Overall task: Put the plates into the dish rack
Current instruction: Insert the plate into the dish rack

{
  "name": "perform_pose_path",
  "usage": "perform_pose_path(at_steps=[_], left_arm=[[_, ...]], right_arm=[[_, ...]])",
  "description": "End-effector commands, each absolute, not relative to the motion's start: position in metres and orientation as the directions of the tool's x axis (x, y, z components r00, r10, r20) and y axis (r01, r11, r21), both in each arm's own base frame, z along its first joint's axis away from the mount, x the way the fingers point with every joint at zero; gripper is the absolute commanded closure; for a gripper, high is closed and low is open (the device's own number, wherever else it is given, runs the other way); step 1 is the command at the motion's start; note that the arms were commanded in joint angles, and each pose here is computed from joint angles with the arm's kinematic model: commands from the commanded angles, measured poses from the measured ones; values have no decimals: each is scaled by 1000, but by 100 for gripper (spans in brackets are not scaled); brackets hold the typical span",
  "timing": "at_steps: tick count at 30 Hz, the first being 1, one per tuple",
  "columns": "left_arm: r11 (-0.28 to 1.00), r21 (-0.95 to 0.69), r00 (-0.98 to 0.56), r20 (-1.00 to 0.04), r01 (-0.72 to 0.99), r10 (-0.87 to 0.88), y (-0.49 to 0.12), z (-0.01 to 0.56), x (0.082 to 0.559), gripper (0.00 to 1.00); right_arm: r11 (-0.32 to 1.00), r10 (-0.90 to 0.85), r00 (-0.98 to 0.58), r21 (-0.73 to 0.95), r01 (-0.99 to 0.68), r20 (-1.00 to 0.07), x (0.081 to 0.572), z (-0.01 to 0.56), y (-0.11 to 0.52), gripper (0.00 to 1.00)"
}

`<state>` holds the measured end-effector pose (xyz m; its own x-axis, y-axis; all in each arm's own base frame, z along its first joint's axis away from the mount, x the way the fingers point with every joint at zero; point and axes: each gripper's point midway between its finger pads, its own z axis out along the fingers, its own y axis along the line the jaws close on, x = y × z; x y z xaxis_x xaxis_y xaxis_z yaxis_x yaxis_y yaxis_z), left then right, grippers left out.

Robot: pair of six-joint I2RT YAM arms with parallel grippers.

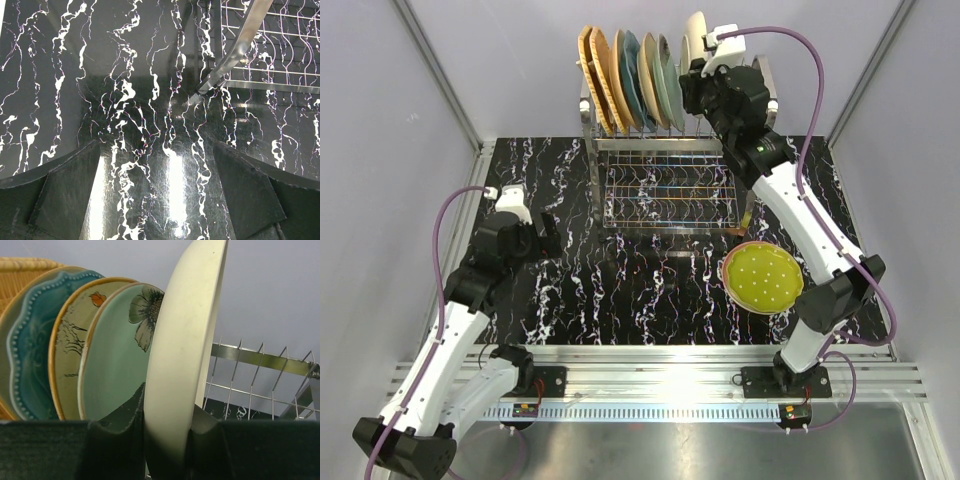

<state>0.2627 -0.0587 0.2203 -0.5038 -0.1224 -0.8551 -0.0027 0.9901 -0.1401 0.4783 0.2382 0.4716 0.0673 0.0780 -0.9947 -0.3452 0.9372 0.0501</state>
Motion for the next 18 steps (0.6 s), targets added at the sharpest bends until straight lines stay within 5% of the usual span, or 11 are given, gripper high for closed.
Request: perform_pose_path(at_steps=[1,18], left_arm=[[992,-127,-475,-872,-12,-118,-55,226,268,1],[991,-132,-480,-869,-8,-120,-57,225,268,1]], right_arm=[[941,124,120,78,-328,-985,485,487,227,87],[932,159,55,132,-338,-986,498,464,232,83]])
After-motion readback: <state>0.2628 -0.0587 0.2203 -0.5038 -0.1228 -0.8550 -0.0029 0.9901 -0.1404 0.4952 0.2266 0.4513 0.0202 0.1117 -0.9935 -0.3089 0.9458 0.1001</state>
